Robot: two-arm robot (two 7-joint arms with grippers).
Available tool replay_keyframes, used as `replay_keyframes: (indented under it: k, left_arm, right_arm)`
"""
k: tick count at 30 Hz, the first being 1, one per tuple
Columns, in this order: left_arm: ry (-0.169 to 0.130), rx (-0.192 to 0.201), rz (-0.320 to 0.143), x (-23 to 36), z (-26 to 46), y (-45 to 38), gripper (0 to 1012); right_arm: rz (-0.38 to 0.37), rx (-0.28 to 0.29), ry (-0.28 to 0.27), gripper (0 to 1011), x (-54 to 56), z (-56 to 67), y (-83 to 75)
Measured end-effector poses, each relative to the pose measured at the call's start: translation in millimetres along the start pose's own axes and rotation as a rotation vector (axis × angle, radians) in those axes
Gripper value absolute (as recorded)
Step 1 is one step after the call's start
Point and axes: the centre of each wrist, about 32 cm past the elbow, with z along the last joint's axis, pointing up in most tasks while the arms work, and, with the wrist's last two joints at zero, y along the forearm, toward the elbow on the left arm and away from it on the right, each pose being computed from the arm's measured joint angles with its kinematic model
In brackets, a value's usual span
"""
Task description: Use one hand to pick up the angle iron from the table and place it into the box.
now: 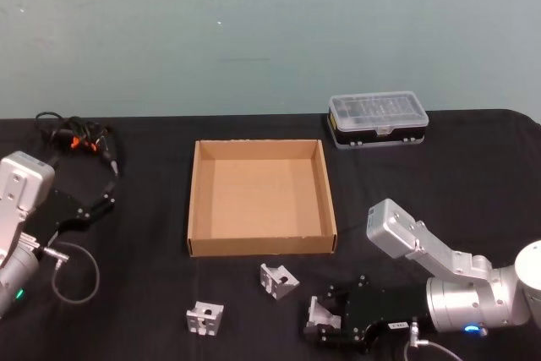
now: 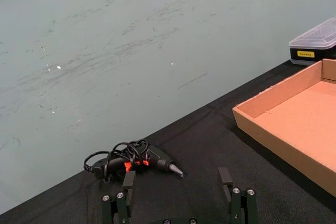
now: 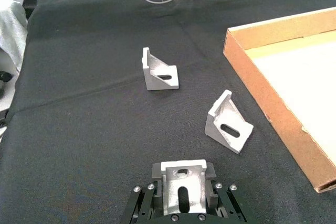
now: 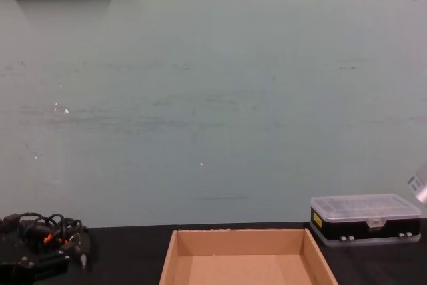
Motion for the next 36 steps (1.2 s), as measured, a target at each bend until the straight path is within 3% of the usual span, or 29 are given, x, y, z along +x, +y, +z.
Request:
replay_keyframes:
  k: [3, 5, 11, 17, 23, 28, 36]
  left_arm:
    - [0.000, 0.000, 0.000, 0.0, 0.0, 0.0, 1000]
    - [0.000, 0.000, 0.000, 0.0, 0.0, 0.0, 1000]
    - [0.000, 0.000, 0.000, 0.0, 0.0, 0.0, 1000]
    - [0.000, 0.000, 0.000, 0.0, 0.0, 0.0, 1000]
    - [0.000, 0.000, 0.000, 0.0, 0.0, 0.0, 1000]
    - [0.000, 0.000, 0.000, 0.0, 0.0, 0.0, 1000]
    - [0.000, 0.000, 0.000, 0.0, 0.0, 0.0, 1000]
  right_arm:
    - [-0.001, 0.004, -0.002, 450, 0.0, 0.0, -0.3]
    - [-0.013, 0.038, -0.008, 450, -0.1, 1.1, -2.6]
    - [-0.102, 0.236, -0.018, 450, 0.8, 12.4, -14.3]
    - [-0.195, 0.362, -0.012, 450, 3.3, 25.1, -16.4]
    - [-0.296, 0.390, -0.001, 450, 11.8, 43.4, -5.4]
    - [-0.368, 0.350, 0.012, 450, 24.7, 64.8, 7.8]
    - [-0.415, 0.290, -0.003, 450, 52.3, 104.8, 33.4]
